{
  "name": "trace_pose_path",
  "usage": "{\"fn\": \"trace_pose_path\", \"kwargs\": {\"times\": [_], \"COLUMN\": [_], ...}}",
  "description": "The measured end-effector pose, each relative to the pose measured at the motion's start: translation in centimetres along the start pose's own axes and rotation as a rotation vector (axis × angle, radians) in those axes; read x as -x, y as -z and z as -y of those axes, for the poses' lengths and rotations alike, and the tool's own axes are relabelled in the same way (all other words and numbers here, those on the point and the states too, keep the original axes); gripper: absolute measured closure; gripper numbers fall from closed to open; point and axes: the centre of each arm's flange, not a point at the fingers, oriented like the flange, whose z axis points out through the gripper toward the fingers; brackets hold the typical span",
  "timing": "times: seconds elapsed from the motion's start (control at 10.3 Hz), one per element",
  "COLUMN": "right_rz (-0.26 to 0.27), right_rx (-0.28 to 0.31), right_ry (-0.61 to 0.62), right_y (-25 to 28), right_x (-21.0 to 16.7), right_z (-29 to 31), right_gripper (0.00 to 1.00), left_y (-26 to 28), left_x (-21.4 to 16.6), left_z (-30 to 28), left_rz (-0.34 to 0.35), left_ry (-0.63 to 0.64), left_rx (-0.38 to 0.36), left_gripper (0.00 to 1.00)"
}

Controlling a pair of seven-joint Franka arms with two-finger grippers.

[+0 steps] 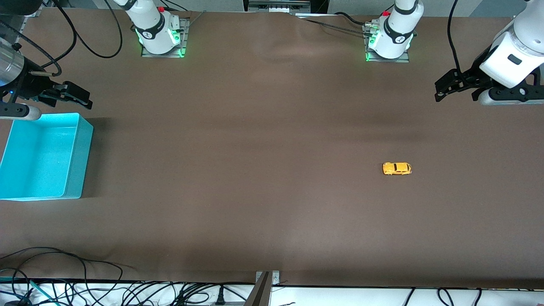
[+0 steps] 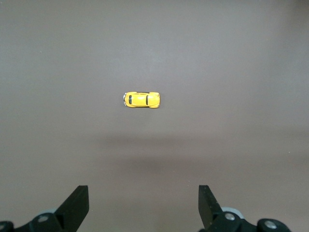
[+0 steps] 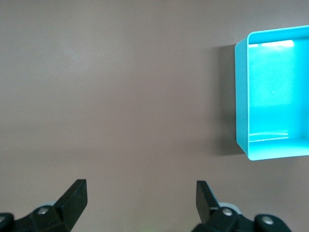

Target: Wind up and store yellow beetle car

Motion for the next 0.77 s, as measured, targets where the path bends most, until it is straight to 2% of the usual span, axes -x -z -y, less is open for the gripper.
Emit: {"fn": "trace_pose_path", "kwargs": {"times": [0.29, 0.77], "right_rz": [0.005, 0.026], "right_rx": [0.0, 0.005], "right_ry": [0.004, 0.041], "right_y": [-0.4, -1.1], "right_x": [-0.3, -0.3], "right_z": [0.2, 2.5], "right_gripper": [0.0, 0.0], "left_y": [-1.8, -1.5], "left_x": [-0.9, -0.9], "left_z": [-1.3, -1.3], "left_rz": [0.032, 0.026], "left_ry": [-0.023, -0.022], "left_rx": [-0.004, -0.002], "left_gripper": [0.0, 0.0]}}
